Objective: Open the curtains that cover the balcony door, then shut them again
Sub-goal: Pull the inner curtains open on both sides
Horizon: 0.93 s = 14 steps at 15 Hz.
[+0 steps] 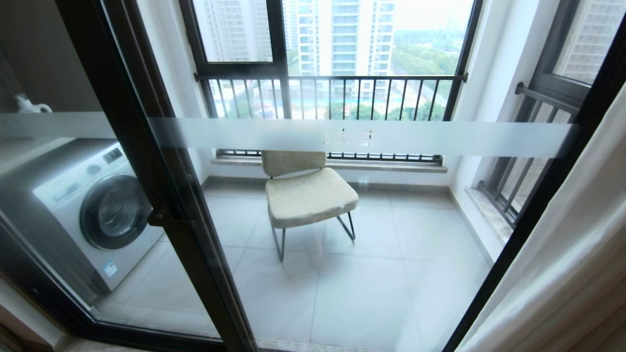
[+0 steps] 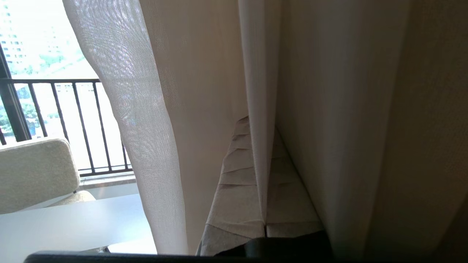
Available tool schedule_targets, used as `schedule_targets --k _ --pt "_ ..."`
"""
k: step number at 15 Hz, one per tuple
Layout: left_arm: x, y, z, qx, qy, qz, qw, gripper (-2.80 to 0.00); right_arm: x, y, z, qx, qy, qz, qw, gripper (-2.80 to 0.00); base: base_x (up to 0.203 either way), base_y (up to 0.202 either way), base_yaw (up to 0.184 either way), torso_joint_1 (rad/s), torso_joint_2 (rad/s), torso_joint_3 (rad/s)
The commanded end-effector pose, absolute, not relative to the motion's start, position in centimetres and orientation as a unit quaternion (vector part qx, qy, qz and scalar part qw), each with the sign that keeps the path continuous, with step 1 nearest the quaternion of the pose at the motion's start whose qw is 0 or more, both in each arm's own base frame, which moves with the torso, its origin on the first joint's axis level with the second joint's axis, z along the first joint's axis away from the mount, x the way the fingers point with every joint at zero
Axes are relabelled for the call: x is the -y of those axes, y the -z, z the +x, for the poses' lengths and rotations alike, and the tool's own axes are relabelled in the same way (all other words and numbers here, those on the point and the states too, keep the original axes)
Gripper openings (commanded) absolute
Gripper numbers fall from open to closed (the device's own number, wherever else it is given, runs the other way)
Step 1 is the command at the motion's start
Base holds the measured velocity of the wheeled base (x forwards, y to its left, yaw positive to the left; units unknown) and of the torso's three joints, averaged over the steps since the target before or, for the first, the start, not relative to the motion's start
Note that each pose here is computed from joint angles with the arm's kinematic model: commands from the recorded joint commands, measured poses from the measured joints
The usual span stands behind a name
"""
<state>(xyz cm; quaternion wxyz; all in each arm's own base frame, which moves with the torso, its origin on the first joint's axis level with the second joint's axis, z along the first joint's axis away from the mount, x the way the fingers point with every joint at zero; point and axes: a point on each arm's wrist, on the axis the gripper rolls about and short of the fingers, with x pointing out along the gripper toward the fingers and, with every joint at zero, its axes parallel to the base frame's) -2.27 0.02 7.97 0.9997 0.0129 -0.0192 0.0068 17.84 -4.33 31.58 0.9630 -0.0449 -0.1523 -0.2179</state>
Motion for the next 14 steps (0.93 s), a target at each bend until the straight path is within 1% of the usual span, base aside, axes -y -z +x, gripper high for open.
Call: schedule_targets --k 1,8,9,14 --pt "-0.02 -7.98 -2.28 0.02 -0.007 0.013 1.0 -2.8 4.35 -31.58 17.89 0.153 0.219 -0.045 0.963 -2.8 0.0 -0.19 0.002 0.002 0.0 0.001" --pt "-0.03 -7.98 -2.28 0.02 -0.008 0.014 1.0 -2.8 4.35 -31.54 17.89 0.152 0.219 -0.045 0.963 -2.8 0.0 -0.184 0.002 0.002 0.0 0.003" --pt "-0.03 -7.98 -2.28 0.02 -0.008 0.014 1.0 -2.8 4.34 -31.57 17.85 0.153 0.219 -0.045 0.963 -2.8 0.0 -0.096 -0.002 0.003 0.0 0.003" --pt "-0.03 -7.98 -2.28 0.02 -0.009 0.014 1.0 -2.8 4.32 -31.76 17.78 0.156 0.219 -0.045 0.962 -2.8 0.0 0.0 0.0 0.0 0.0 0.0"
